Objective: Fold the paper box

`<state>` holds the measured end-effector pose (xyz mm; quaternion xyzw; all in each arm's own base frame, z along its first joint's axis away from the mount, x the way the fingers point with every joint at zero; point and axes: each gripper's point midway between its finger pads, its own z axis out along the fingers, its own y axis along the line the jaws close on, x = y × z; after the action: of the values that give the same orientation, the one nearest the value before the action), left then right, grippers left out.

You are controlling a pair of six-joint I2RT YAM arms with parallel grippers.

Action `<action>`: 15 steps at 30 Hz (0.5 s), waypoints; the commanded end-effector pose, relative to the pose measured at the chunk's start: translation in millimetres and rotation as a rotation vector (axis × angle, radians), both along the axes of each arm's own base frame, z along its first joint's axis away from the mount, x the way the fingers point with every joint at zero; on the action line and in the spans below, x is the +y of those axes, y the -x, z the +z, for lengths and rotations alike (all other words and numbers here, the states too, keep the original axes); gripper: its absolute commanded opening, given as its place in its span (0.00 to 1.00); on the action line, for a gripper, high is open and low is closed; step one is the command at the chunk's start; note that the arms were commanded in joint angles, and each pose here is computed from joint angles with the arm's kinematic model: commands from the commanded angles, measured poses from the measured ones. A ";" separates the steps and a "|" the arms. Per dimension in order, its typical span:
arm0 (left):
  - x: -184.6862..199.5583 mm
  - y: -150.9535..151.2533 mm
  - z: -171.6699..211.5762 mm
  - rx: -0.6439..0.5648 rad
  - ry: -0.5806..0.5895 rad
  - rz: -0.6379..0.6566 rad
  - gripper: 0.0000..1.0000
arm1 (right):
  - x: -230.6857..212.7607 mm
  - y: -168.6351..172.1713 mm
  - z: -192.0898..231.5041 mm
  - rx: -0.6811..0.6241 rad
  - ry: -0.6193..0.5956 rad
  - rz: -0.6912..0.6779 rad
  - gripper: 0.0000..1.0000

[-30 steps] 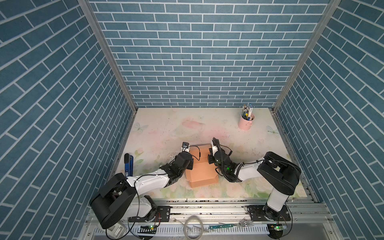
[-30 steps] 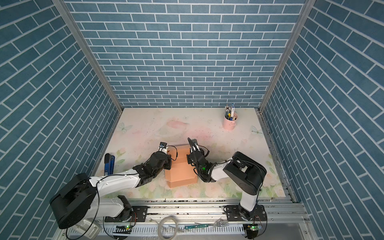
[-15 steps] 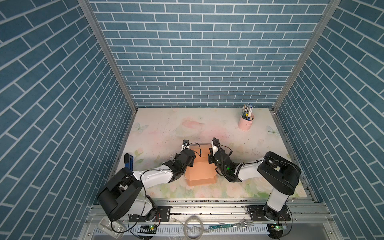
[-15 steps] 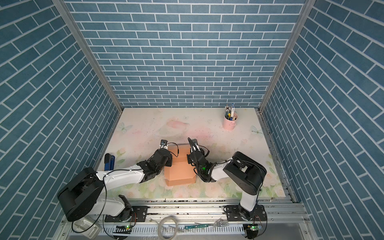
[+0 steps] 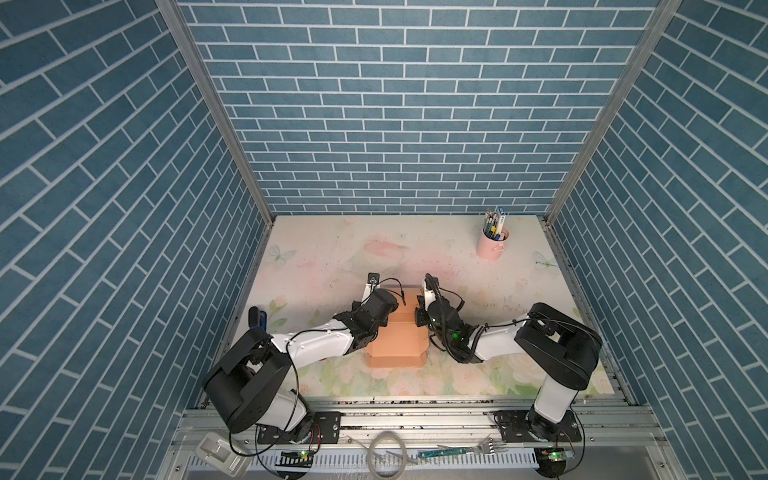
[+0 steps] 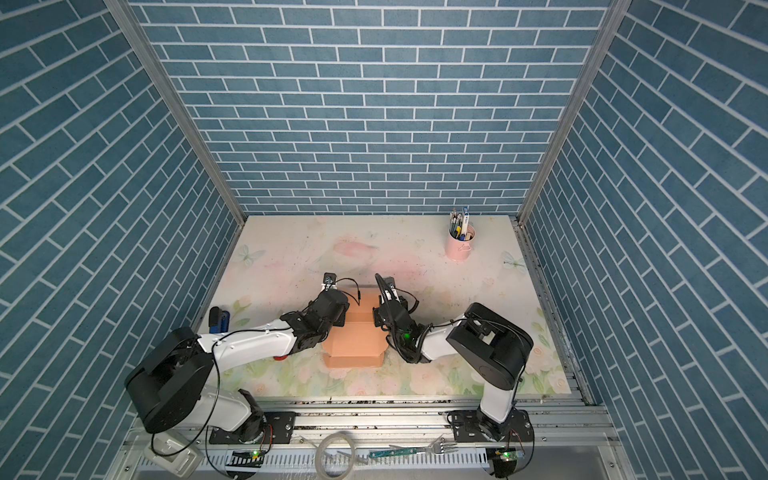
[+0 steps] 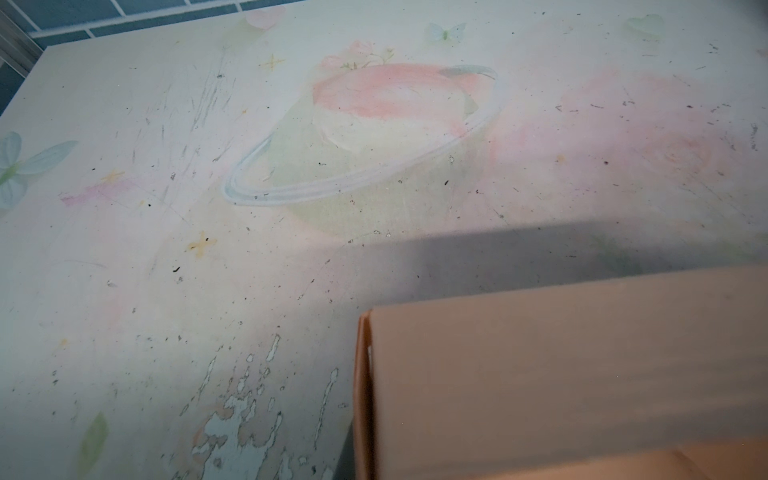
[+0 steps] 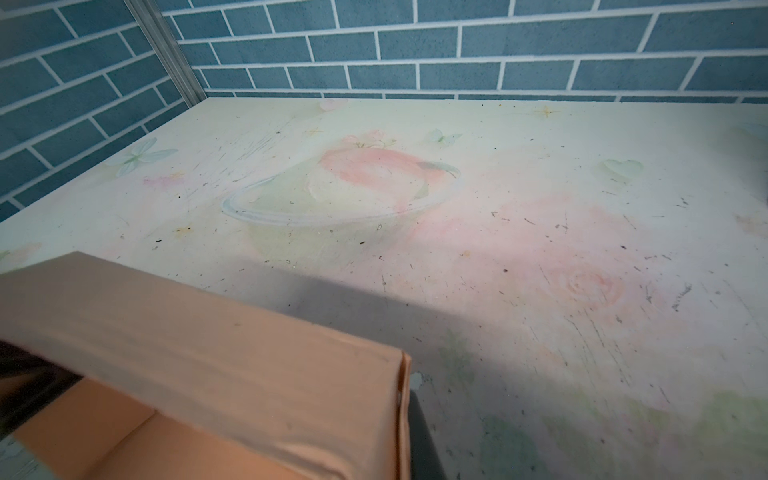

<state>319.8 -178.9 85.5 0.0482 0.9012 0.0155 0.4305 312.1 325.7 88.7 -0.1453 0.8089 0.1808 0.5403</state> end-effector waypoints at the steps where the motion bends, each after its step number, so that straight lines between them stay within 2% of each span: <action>1: 7.8 -7.2 4.5 -0.011 -0.049 0.043 0.02 | 16.2 8.1 1.1 0.033 -0.023 0.062 0.00; 5: 3.2 -7.3 3.4 -0.004 -0.032 0.026 0.10 | 16.4 7.9 0.6 0.039 -0.020 0.059 0.00; 12: -13.4 0.0 20.4 -0.001 0.069 -0.070 0.44 | 11.6 7.8 4.2 0.051 0.002 0.044 0.00; 15: -14.2 8.0 26.0 0.024 0.097 -0.105 0.55 | 10.9 8.0 4.3 0.068 0.010 0.041 0.00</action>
<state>316.5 -190.1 102.2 0.0660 0.9015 -0.0245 0.4270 308.8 329.7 86.3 -0.1527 0.8203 0.1812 0.5205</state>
